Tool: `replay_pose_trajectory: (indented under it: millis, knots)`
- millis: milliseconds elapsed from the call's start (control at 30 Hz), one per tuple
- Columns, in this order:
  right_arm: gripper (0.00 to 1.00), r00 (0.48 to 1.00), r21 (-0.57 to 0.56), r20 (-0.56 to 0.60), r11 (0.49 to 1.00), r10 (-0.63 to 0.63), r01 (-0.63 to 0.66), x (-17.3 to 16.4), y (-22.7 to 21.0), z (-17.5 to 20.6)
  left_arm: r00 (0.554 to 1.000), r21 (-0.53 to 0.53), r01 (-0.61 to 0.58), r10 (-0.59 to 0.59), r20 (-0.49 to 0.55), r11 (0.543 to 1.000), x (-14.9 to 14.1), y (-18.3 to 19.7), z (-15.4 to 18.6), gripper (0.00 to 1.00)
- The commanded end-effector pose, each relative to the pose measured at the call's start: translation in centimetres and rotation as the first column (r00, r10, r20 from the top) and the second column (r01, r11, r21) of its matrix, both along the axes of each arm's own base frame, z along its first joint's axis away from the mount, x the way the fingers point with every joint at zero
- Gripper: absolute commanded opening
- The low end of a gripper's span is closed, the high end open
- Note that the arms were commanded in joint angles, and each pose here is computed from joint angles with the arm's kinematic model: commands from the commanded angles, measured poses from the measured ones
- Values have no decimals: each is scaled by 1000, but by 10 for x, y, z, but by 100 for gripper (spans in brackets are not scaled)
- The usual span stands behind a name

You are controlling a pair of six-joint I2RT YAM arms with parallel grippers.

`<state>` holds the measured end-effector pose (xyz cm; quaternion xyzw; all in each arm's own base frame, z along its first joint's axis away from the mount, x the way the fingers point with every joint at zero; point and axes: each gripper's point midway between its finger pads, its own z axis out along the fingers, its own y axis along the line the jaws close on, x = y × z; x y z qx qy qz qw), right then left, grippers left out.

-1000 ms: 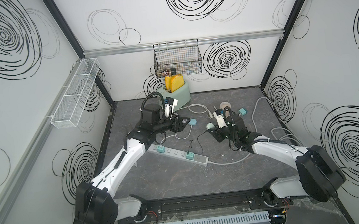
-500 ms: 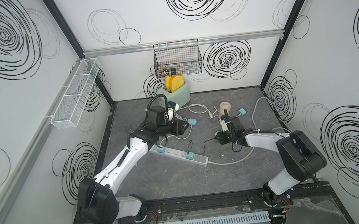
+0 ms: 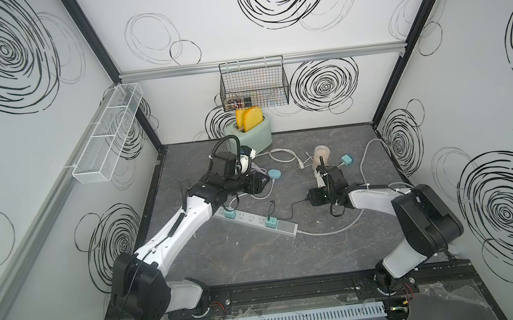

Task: Charge the bluetooth headset
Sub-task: Place the bluetooth headset at the center of the board, then pick up the bluetooth headset from the center of the board.

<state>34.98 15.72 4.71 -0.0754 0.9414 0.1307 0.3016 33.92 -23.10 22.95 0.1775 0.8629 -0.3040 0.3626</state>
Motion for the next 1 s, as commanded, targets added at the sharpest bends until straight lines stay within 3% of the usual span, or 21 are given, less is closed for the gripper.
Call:
replay_pose_trajectory:
  millis: [0,300,500,667,767,967]
  knots:
    - [64,996,52,83,998,-31,26,4,-3,39,997,22,-29,27,71,999,12,3,15,66]
    - [64,979,232,198,973,-37,-10,0,1,108,974,95,-204,192,121,974,34,31,13,66]
    - [64,981,306,188,947,35,-93,-8,19,111,931,109,-354,339,133,929,54,62,11,67]
    - [64,984,344,173,932,52,-110,-10,26,110,884,159,-467,458,90,870,86,114,-19,67]
    - [64,982,357,176,926,63,-124,-11,28,113,876,165,-483,473,95,860,104,144,-36,66]
    - [64,981,368,184,920,68,-133,-17,28,114,880,332,-475,444,171,815,141,178,-62,67]
